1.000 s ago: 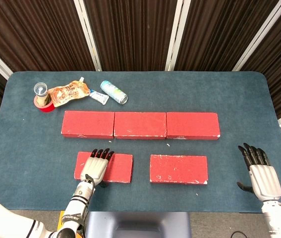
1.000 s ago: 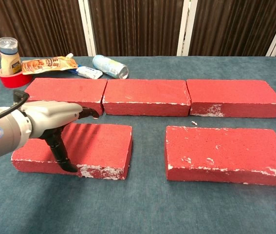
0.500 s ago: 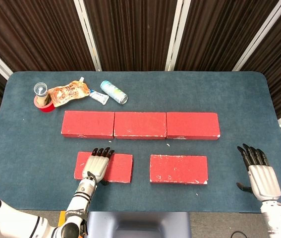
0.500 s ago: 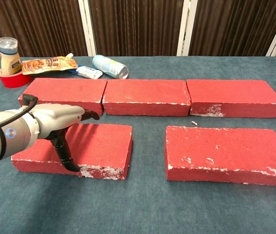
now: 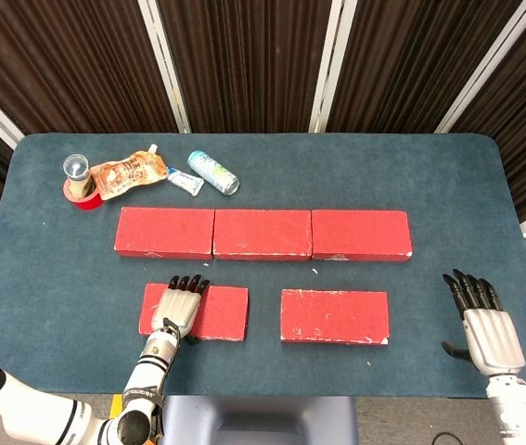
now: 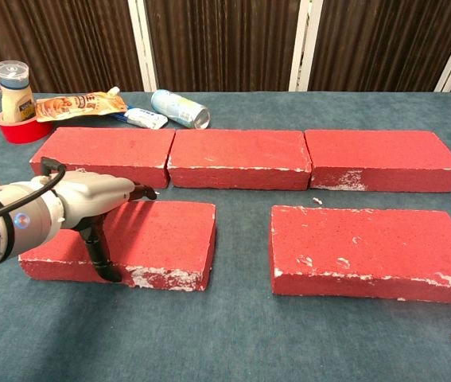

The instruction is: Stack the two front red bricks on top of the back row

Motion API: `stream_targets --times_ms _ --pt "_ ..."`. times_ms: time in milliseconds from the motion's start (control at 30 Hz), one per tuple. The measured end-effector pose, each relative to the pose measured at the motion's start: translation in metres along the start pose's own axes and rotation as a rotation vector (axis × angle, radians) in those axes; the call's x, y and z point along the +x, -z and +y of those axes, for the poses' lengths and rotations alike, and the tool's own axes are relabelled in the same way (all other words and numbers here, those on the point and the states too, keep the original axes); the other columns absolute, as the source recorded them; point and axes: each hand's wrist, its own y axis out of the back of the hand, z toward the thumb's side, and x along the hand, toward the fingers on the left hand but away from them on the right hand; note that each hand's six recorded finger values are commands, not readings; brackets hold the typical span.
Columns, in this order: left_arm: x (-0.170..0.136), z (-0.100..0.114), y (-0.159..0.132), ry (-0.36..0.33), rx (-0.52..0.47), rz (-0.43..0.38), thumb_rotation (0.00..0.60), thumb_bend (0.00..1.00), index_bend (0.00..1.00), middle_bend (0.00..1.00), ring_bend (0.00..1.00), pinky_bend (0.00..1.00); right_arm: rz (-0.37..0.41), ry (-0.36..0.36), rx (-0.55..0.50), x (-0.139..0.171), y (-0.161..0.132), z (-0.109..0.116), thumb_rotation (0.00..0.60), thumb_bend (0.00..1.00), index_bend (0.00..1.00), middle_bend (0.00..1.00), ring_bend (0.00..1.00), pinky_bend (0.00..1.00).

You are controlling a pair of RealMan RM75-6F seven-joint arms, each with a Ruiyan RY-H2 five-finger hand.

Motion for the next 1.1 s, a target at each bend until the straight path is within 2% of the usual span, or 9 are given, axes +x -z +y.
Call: stream_targets --times_ms 167,467,600,733,1100 --pt "0.0013 -0.0003 0.0008 -0.003 0.009 0.001 0.600 0.00 0.00 0.00 0.00 0.13 0.004 -0.005 0.002 0.0001 -0.0016 -0.0012 0.600 0.00 0.13 0.12 0.04 0.00" --pt "0.0038 -0.0025 0.0027 0.011 0.017 0.007 0.600 0.00 0.00 0.00 0.00 0.11 0.003 -0.001 0.002 0.0002 -0.0016 -0.0009 0.600 0.00 0.15 0.12 0.04 0.00" --pt "0.0038 -0.0014 0.0033 0.003 0.030 0.008 0.600 0.19 0.00 0.02 0.00 0.11 0.004 -0.001 -0.001 0.0004 -0.0019 -0.0009 0.600 0.00 0.15 0.12 0.04 0.00" --pt "0.0041 -0.0019 0.0038 0.003 0.038 0.011 0.600 0.20 0.00 0.10 0.00 0.11 0.003 -0.001 -0.001 0.0003 -0.0018 -0.0011 0.600 0.00 0.15 0.12 0.04 0.00" --pt "0.0065 -0.0021 0.0061 0.011 0.069 0.022 0.600 0.27 0.00 0.14 0.00 0.11 0.000 -0.004 -0.007 -0.0001 -0.0015 -0.0012 0.600 0.00 0.15 0.12 0.04 0.00"
